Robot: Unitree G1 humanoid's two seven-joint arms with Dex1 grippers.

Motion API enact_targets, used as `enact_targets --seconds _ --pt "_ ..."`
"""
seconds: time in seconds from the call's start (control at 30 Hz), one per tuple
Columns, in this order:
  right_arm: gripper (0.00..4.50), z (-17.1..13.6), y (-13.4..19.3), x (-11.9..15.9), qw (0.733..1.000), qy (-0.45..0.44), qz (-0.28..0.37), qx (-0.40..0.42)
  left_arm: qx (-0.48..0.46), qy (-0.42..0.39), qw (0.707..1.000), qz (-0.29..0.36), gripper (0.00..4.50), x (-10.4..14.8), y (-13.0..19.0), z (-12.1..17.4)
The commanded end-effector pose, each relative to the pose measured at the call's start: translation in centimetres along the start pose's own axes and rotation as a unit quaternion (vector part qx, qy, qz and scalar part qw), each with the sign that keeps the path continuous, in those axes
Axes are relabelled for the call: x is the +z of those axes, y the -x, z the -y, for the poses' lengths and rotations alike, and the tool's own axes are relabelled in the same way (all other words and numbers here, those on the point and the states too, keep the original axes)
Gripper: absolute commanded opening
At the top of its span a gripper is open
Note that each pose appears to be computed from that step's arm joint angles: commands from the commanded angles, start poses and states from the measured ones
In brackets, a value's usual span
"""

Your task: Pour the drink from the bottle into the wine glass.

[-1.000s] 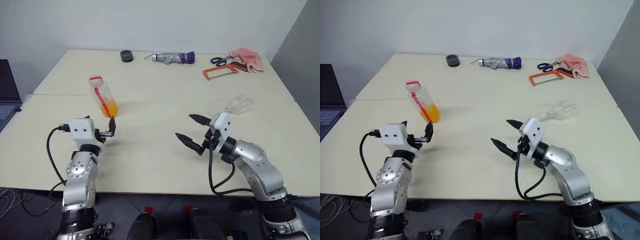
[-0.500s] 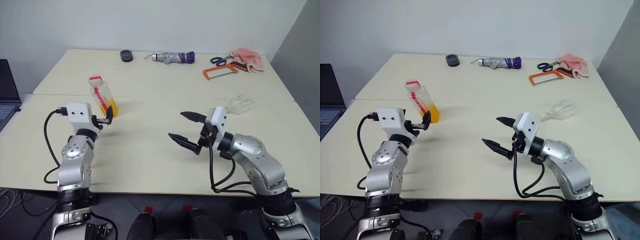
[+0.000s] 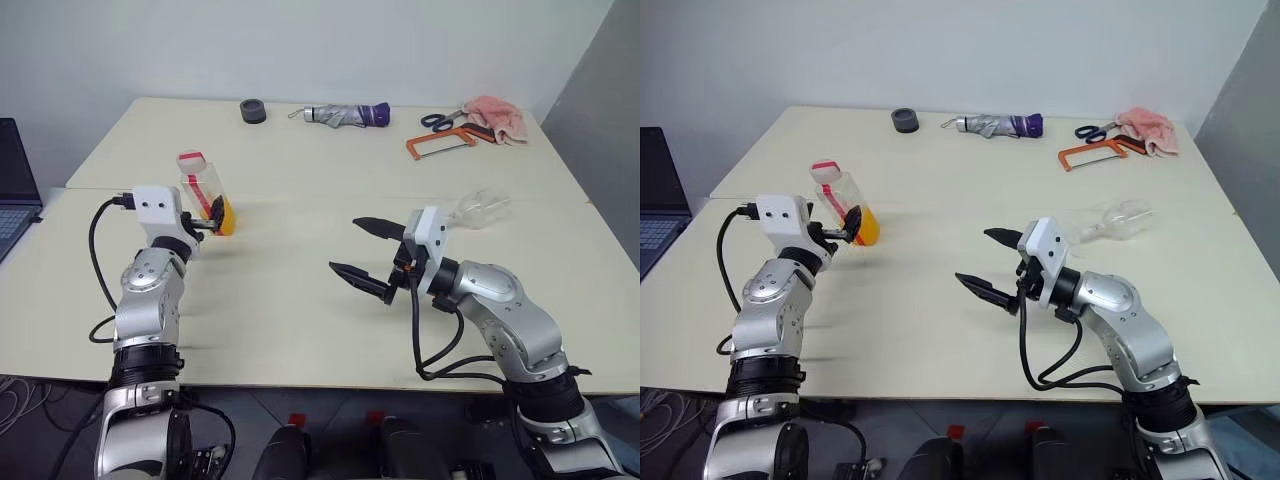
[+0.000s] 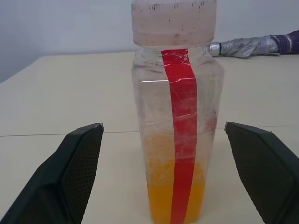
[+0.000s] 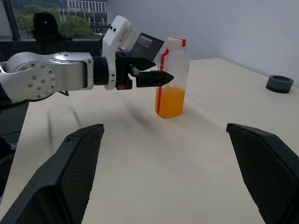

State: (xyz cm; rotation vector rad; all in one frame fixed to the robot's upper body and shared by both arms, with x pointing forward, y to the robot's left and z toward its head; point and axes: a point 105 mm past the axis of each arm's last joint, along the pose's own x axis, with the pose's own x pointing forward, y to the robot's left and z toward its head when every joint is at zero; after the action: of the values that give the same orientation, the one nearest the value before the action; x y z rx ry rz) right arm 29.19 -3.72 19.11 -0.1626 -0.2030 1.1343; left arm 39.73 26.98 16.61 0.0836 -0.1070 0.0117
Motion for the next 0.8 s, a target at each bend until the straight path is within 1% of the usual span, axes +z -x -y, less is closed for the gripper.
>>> enact_targets --seconds 0.03,0.23,0.8 --pt "4.5 -0.5 -0.7 1.5 0.999 0.018 0.025 0.027 -0.001 -0.017 0.999 0.032 4.47 2.1 -0.8 -0.3" --pt "4.5 -1.1 -1.0 2.1 0.997 0.014 0.031 0.068 -0.01 -0.022 0.999 0.03 4.47 2.3 -1.9 -0.1" --pt "4.5 -1.2 -1.3 2.2 0.997 0.018 0.032 0.069 -0.019 -0.03 0.998 0.046 4.47 3.9 -3.6 0.5"
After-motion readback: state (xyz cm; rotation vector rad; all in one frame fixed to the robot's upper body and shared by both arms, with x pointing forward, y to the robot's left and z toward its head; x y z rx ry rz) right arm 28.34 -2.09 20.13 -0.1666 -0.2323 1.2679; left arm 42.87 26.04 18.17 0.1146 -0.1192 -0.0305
